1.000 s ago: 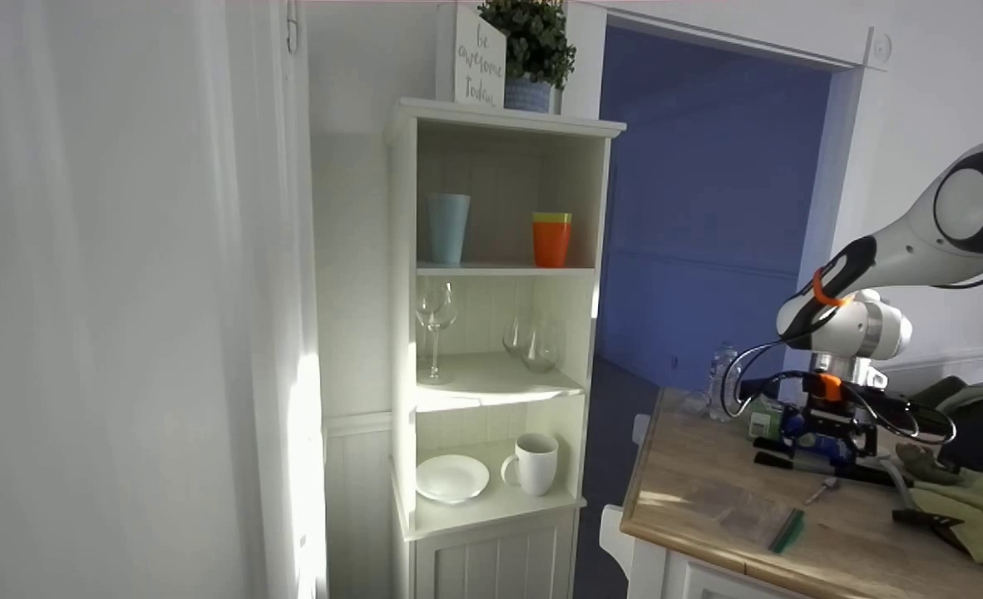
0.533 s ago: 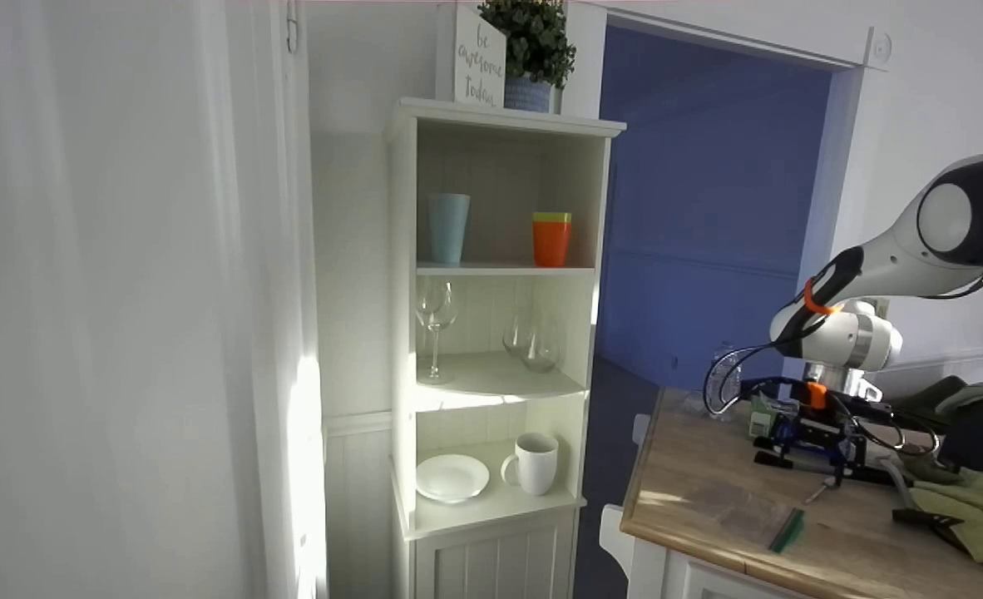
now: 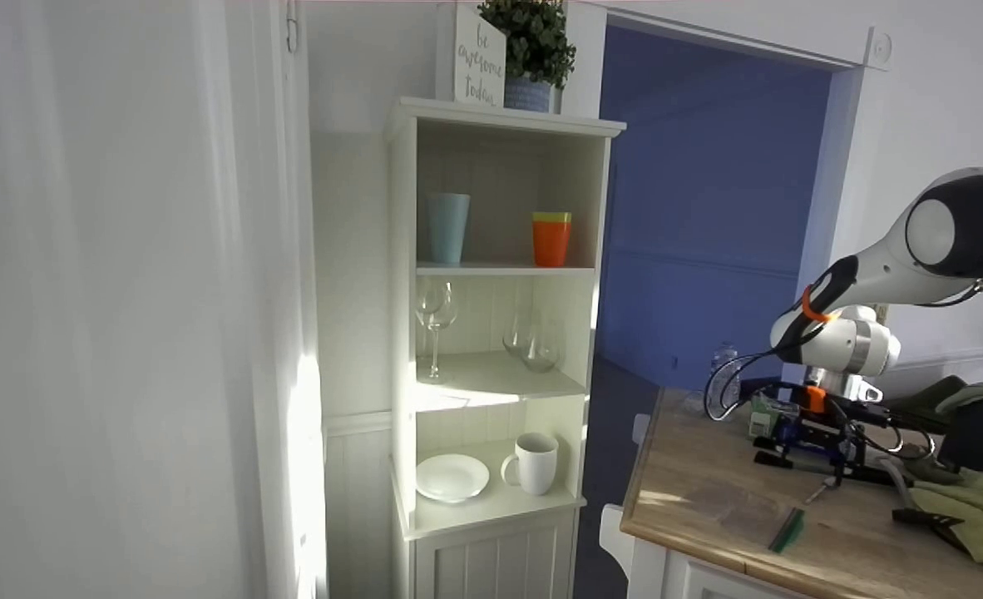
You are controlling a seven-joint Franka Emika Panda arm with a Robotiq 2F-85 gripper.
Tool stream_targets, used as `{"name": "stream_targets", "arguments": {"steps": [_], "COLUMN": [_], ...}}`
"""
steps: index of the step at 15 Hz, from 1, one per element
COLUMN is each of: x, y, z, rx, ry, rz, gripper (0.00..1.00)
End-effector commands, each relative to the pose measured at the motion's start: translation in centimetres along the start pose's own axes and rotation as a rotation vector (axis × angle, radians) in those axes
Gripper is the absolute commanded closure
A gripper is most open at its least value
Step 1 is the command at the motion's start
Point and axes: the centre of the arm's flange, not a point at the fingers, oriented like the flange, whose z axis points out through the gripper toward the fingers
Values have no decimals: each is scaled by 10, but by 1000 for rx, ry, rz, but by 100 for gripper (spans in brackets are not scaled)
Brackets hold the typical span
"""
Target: Pick up the black spatula and put it on the right side of the kitchen counter, pick up the tongs and turn them ninety degrees anticlockwise, put the tongs on the kitchen counter next to the spatula
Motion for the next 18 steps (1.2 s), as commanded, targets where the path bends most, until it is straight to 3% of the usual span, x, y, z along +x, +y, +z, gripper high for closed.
{"name": "stream_targets", "arguments": {"steps": [1,5,9,16,17,18], "x": [8,10,27,58,40,43], "y": [4,27,43,32,37,34], "z": [-10,-43,-66,-84,-79,-80], "rx": [-57,-220,-312,-294,-300,-298], "ry": [29,26,10,-23,-3,-2], "rz": [-122,-304,-504,-881,-787,-825], "gripper": [0,0,0,0,0,0]}}
